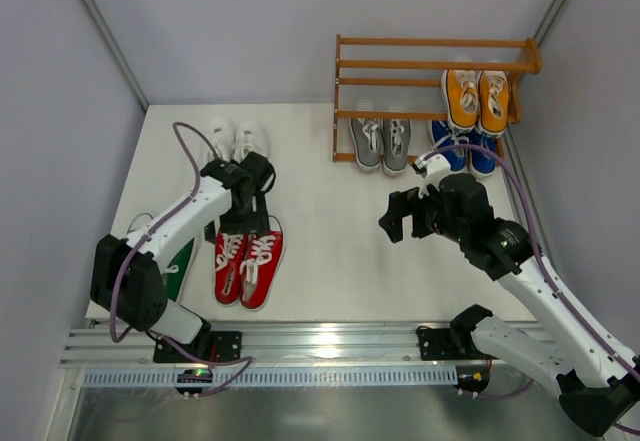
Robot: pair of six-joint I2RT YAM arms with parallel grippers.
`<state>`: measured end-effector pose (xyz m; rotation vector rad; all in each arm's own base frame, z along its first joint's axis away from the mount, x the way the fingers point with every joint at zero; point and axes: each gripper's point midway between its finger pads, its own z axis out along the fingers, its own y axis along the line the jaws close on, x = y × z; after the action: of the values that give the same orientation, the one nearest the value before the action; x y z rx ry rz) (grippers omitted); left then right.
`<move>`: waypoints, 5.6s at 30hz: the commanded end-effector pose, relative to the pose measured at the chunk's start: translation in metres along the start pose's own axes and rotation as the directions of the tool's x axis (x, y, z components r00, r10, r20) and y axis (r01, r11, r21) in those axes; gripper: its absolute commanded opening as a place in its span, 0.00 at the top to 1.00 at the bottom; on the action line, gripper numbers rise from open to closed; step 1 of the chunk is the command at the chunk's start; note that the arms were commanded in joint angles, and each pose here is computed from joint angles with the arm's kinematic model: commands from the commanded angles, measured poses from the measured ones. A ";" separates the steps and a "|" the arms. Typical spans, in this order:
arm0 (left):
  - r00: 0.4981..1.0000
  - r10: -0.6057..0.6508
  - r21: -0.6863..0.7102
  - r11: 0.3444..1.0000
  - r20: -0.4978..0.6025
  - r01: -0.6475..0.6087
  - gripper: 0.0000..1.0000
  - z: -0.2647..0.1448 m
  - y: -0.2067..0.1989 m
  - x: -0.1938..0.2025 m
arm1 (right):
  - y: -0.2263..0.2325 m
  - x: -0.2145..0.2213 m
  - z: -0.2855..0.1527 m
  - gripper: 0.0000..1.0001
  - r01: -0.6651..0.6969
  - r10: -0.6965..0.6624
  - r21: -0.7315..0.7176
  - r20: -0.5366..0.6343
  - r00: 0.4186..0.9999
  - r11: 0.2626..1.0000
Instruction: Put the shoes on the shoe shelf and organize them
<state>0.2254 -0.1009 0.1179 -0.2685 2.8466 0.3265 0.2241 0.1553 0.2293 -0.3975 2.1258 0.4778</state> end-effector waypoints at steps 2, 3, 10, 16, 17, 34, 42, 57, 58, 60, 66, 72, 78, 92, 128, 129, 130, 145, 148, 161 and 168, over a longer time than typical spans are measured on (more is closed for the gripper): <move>0.981 0.095 0.073 0.994 -0.170 -0.084 0.00 0.006 0.015 0.029 | 0.000 -0.003 0.000 0.00 0.008 -0.009 0.006 0.011 1.000 1.000; 0.972 0.107 0.078 0.993 -0.207 -0.093 0.00 0.011 0.017 0.034 | -0.001 -0.003 0.001 0.00 0.005 -0.005 0.009 0.008 1.000 1.000; 0.893 0.248 0.182 0.964 -0.375 -0.192 0.00 0.038 0.007 0.072 | -0.001 -0.002 0.005 0.00 -0.007 0.007 0.017 -0.004 1.000 1.000; 0.857 0.338 0.282 0.929 -0.389 -0.239 0.08 0.051 -0.007 0.080 | -0.002 -0.001 0.010 0.00 -0.023 0.023 0.022 -0.015 1.000 0.999; 0.837 0.376 0.318 0.912 -0.397 -0.259 0.16 0.051 -0.010 0.082 | -0.001 -0.002 0.010 0.00 -0.021 0.021 0.020 -0.012 1.000 1.000; 0.949 0.303 0.674 0.720 -0.088 -0.167 1.00 -0.074 -0.165 0.035 | -0.031 -0.019 -0.002 0.00 -0.001 -0.002 0.194 0.019 1.000 0.981; 0.987 0.148 0.787 0.615 -0.062 -0.043 1.00 -0.094 -0.308 0.034 | -0.061 -0.024 -0.022 0.00 -0.062 0.053 0.354 0.036 0.998 0.933; 0.985 0.170 0.662 0.741 -0.019 -0.115 0.77 -0.063 -0.363 0.041 | -0.084 -0.020 -0.054 0.00 -0.094 0.081 0.421 0.048 0.996 0.902; 0.986 0.167 0.670 0.734 -0.019 -0.112 0.68 -0.070 -0.364 0.044 | -0.082 -0.017 -0.052 0.00 -0.092 0.085 0.409 0.036 0.996 0.908; 0.988 0.156 0.678 0.726 0.001 -0.115 0.37 -0.085 -0.360 0.043 | -0.079 -0.014 -0.050 0.00 -0.098 0.094 0.396 0.030 0.995 0.913; 0.991 0.006 0.679 0.728 0.136 -0.098 0.00 -0.123 -0.317 0.021 | -0.074 -0.010 -0.038 0.00 -0.126 0.122 0.351 0.034 0.992 0.928; 0.927 -0.158 0.607 0.790 0.342 -0.089 0.00 -0.159 -0.236 -0.024 | -0.065 0.014 -0.014 0.00 -0.185 0.194 0.284 -0.004 0.981 0.941; 0.905 -0.231 0.561 0.828 0.358 -0.011 0.00 -0.151 -0.179 -0.032 | -0.023 0.053 0.036 0.00 -0.245 0.247 0.034 -0.187 0.951 0.969; 0.847 -0.361 0.598 0.799 0.390 0.065 0.00 -0.148 -0.078 -0.024 | -0.029 0.088 0.111 0.09 -0.276 0.332 0.200 -0.355 0.874 0.940; 0.817 -0.332 0.620 0.784 0.472 -0.039 0.00 -0.135 -0.058 -0.056 | -0.022 -0.099 0.058 0.96 -0.003 0.050 0.291 -0.154 0.987 0.957; 0.821 -0.320 0.611 0.791 0.473 -0.043 0.00 -0.134 -0.058 -0.056 | -0.024 -0.115 0.061 0.96 -0.007 0.041 0.294 -0.109 0.993 0.956; 0.822 -0.319 0.610 0.791 0.472 -0.043 0.00 -0.134 -0.059 -0.056 | -0.029 -0.121 0.064 0.96 -0.011 0.041 0.301 -0.093 0.995 0.953; 0.810 -0.333 0.586 0.810 0.482 -0.015 0.01 -0.133 -0.038 -0.050 | -0.059 -0.191 0.052 0.96 -0.063 0.000 0.339 0.182 0.983 0.939; 0.814 -0.326 0.583 0.812 0.480 -0.018 0.00 -0.132 -0.039 -0.050 | -0.065 -0.196 0.050 0.96 -0.069 -0.004 0.371 0.193 0.981 0.926; 0.826 -0.302 0.569 0.822 0.475 -0.027 0.00 -0.125 -0.041 -0.053 | -0.110 -0.257 0.106 0.96 -0.193 -0.010 0.485 0.384 0.923 0.853; 0.827 -0.305 0.553 0.833 0.473 -0.009 0.00 -0.123 -0.031 -0.051 | -0.128 -0.290 0.150 0.96 -0.236 -0.027 0.507 0.456 0.889 0.829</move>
<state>0.2516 -0.1584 0.2248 -0.2420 2.2354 -0.3752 0.5074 0.1459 0.2396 -0.0022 2.1338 -0.1078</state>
